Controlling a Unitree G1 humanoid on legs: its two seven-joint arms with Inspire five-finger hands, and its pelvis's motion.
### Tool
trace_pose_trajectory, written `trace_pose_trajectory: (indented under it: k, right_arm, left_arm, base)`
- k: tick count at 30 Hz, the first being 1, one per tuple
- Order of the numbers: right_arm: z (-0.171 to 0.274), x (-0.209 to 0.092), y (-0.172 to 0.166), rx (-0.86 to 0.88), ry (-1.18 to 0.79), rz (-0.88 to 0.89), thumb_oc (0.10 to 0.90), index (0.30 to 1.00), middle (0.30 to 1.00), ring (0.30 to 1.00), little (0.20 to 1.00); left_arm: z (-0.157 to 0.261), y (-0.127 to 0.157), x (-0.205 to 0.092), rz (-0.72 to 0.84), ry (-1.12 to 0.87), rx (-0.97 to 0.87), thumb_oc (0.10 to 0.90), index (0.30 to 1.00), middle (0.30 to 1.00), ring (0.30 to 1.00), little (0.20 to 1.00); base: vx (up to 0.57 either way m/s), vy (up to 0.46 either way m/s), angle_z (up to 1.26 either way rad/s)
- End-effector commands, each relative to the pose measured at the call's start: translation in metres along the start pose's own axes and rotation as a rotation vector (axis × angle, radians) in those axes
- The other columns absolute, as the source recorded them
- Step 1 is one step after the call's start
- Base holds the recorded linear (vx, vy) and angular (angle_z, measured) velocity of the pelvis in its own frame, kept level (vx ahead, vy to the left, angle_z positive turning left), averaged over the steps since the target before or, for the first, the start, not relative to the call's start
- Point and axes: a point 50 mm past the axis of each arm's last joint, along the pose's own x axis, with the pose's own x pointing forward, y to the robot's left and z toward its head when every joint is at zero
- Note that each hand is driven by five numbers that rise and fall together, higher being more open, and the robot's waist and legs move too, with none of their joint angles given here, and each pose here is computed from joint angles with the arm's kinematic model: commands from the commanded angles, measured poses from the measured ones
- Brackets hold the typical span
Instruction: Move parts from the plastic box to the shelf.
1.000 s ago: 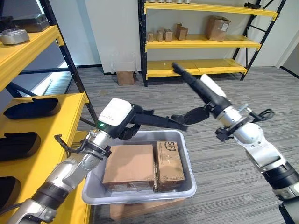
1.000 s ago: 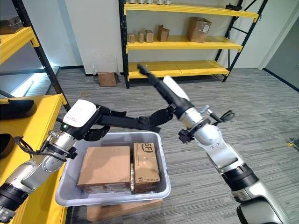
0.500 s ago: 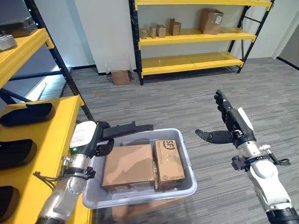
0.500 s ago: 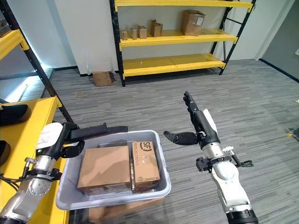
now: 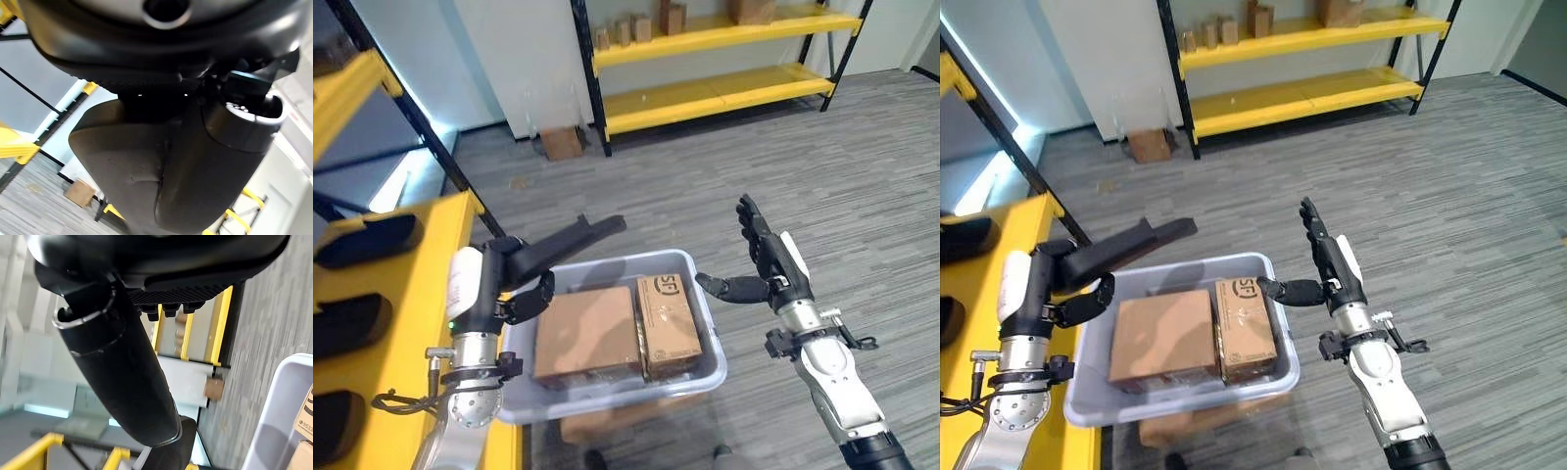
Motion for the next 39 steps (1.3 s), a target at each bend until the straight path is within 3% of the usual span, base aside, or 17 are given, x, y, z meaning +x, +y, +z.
trace_pose_trajectory:
  k: [1, 10, 19, 39]
  right_arm:
    - [0.089, 0.025, -0.020, -0.085, -0.479, -0.115, 0.900, 1.000, 1.000, 1.000, 1.000]
    - [0.073, 0.000, -0.037, -0.115, -0.416, -0.208, 0.900, 1.000, 1.000, 1.000, 1.000]
    - [0.051, -0.023, -0.055, -0.096, -0.306, -0.319, 0.900, 1.000, 1.000, 1.000, 1.000]
    - [0.013, -0.040, -0.041, -0.067, -0.108, -0.298, 0.900, 1.000, 1.000, 1.000, 1.000]
  left_arm:
    - [0.049, 0.044, 0.038, 0.291, -0.304, -0.022, 0.400, 0.300, 0.300, 0.300, 0.300]
    - [0.062, 0.042, 0.040, 0.261, -0.367, -0.061, 0.400, 0.300, 0.300, 0.300, 0.300]
    - [0.069, 0.038, 0.038, 0.265, -0.396, -0.058, 0.400, 0.300, 0.300, 0.300, 0.300]
    - [0.048, 0.053, 0.022, 0.291, -0.307, 0.064, 0.400, 0.300, 0.300, 0.300, 0.300]
  base:
    - [-0.23, -0.253, 0.81]
    - [-0.10, -0.173, 1.33]
    - [-0.09, 0.187, 1.13]
    - [-0.04, 0.181, 0.37]
